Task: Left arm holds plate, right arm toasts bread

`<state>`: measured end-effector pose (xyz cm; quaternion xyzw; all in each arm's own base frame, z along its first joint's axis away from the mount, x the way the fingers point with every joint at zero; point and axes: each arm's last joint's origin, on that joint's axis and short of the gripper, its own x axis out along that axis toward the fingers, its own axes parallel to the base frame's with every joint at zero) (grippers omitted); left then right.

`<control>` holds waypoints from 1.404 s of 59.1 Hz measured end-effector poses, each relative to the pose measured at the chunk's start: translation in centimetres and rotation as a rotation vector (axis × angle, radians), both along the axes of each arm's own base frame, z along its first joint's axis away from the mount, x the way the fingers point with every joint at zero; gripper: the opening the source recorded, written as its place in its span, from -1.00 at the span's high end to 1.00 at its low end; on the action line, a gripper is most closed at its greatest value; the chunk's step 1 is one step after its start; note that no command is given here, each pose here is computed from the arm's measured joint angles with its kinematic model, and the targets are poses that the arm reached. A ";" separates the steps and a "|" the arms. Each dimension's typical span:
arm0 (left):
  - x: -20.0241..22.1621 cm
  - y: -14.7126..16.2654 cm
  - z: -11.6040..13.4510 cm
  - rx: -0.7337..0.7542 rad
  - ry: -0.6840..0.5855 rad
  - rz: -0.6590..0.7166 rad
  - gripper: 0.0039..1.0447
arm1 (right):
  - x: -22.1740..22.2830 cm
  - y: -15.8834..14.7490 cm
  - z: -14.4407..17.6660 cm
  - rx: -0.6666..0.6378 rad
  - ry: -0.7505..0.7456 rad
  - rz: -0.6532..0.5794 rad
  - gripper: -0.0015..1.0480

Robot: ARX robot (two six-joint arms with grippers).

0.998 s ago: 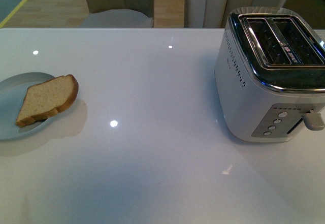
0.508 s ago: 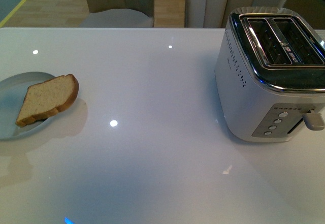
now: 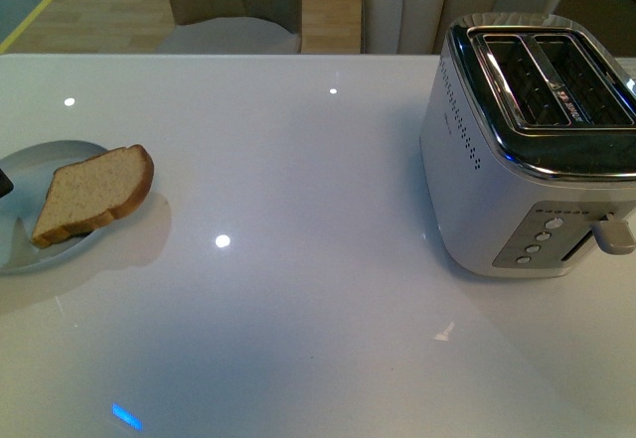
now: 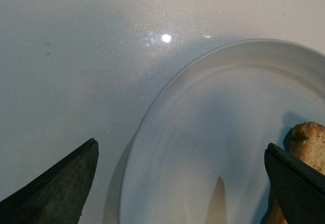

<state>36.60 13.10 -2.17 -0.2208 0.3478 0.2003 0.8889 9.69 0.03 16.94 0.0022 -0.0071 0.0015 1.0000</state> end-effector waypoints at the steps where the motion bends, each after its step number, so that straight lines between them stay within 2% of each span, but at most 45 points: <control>1: 0.1 0.0 -0.1 0.000 0.002 0.000 -0.87 | 0.0 0.0 0.0 0.000 0.000 0.000 -0.83; 29: 0.8 -0.9 -1.8 0.005 0.047 0.007 -0.84 | 0.0 0.0 0.0 0.000 0.000 0.000 -0.83; 43: 0.8 -1.1 -1.9 -0.020 0.053 0.026 -0.14 | 0.0 0.0 0.0 0.000 0.000 0.000 -0.83; 48: 0.7 -1.1 -1.9 -0.044 0.051 0.041 0.17 | 0.0 0.0 0.0 0.000 0.000 0.000 -0.83; 52: 0.7 -1.2 -2.0 -0.086 0.046 0.062 0.45 | 0.0 0.0 0.0 0.000 0.000 0.000 -0.83; 62: 0.2 -0.9 -1.9 -0.204 0.023 0.127 0.92 | 0.0 0.0 0.0 0.000 0.000 0.000 -0.83; 73: -1.9 -1.0 -1.4 -0.336 0.001 0.223 0.95 | 0.0 0.0 0.0 0.000 0.000 0.000 -0.83; 83: -3.6 -1.0 0.6 -0.361 -0.034 0.238 0.95 | 0.0 0.0 0.0 0.000 0.000 0.000 -0.83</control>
